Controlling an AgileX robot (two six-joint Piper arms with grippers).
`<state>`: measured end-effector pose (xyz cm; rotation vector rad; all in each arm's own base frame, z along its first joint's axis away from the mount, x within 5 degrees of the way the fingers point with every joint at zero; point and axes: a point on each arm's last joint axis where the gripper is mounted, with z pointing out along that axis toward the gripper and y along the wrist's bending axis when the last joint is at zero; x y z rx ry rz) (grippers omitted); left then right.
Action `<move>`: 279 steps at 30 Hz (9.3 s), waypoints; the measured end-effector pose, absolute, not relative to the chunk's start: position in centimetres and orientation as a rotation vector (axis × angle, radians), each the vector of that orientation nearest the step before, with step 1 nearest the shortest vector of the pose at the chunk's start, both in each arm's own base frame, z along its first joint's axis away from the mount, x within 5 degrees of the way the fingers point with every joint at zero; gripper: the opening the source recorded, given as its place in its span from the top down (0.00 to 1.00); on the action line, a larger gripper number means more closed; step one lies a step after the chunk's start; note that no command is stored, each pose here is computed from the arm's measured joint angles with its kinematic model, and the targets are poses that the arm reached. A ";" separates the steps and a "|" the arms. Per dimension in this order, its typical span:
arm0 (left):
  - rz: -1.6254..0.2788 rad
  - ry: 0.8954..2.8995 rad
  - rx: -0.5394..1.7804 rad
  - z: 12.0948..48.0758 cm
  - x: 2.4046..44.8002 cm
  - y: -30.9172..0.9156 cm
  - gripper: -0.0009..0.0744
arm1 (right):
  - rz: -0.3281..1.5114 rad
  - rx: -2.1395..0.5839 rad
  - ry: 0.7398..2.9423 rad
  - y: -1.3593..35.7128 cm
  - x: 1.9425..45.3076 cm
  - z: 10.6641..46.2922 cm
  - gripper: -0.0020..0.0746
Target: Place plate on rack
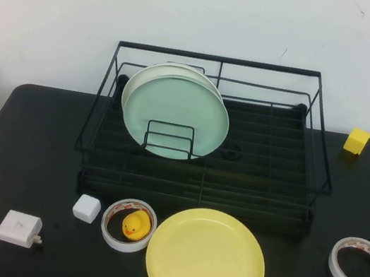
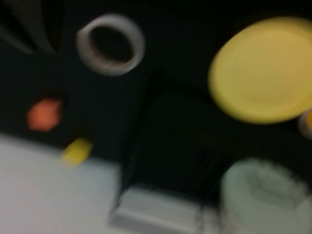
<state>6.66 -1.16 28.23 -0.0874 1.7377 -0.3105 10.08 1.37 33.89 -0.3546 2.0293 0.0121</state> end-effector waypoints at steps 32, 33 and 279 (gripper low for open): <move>-0.540 1.906 -0.240 26.4 7.6 -2.2 0.99 | 0.681 -0.652 2.642 12.4 25.9 11.8 0.98; -0.540 1.906 -0.240 26.4 7.6 -2.2 0.99 | 0.667 -0.627 2.648 12.3 26.0 11.6 0.97; -0.014 1.629 0.736 35.3 37.2 -13.7 0.51 | 0.015 -1.179 1.718 2.1 2.5 26.2 0.97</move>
